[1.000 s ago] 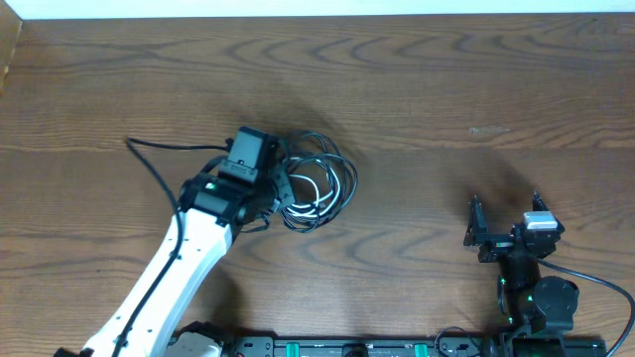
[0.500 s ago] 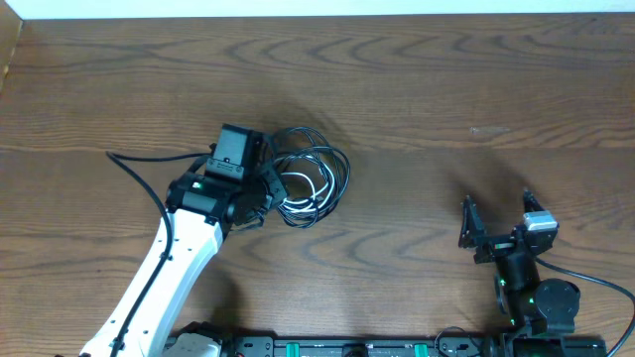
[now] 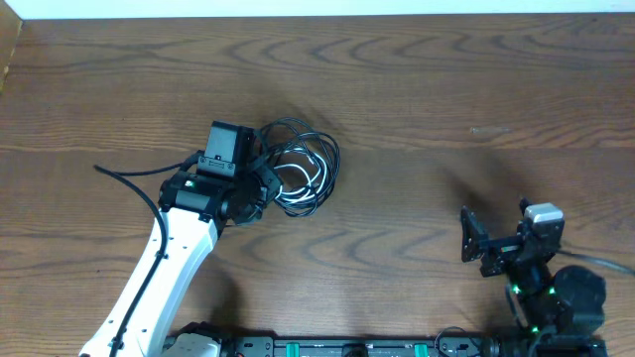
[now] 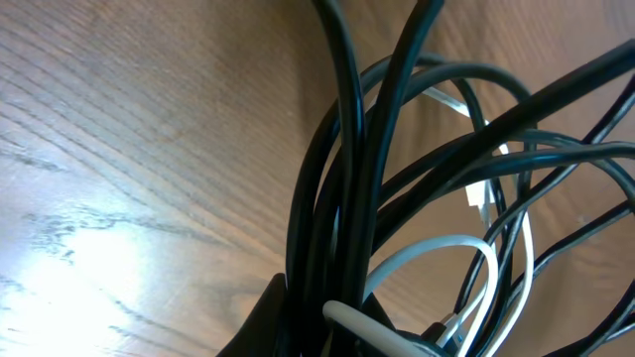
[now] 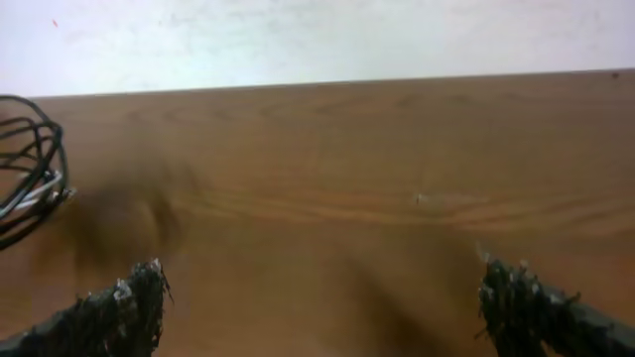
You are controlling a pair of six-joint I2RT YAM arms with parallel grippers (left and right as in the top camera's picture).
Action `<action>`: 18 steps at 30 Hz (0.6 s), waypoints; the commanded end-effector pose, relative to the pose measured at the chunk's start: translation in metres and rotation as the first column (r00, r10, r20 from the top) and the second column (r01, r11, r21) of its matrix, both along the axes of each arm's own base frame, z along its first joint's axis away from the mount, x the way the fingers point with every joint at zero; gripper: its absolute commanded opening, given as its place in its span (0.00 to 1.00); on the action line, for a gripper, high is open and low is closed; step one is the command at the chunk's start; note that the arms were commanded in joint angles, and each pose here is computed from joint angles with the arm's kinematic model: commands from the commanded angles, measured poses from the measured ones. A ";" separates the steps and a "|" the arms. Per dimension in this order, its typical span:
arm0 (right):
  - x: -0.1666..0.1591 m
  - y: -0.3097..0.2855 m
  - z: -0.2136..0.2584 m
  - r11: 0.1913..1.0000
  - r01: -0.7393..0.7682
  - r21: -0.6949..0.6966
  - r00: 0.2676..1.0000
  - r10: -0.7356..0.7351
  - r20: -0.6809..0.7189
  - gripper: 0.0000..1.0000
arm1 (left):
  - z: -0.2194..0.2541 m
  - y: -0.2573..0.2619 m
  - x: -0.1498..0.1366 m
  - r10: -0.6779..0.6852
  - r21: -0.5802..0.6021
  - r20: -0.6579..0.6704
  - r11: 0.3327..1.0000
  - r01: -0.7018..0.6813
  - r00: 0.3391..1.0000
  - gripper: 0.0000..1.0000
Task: Untangle cables
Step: 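Move the right gripper toward the bundle held by the left gripper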
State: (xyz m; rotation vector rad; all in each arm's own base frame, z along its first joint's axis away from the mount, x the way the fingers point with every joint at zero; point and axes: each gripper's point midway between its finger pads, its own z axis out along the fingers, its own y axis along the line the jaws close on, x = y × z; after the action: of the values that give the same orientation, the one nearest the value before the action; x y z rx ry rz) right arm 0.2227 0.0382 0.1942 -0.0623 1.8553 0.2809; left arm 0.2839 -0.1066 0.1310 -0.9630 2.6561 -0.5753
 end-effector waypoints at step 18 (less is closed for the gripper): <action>0.025 0.038 0.032 0.965 -0.151 0.213 0.970 0.187 -0.158 0.99 | 0.022 -0.026 -0.003 0.105 -0.226 -0.087 0.966 -0.123 0.991 0.07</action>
State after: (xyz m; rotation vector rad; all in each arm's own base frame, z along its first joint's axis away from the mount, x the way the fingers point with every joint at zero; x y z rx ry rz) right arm 0.2485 0.0688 0.2120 -0.1064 2.0179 0.5192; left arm 0.2769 -0.1229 0.1343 -1.1956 2.6423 -0.7343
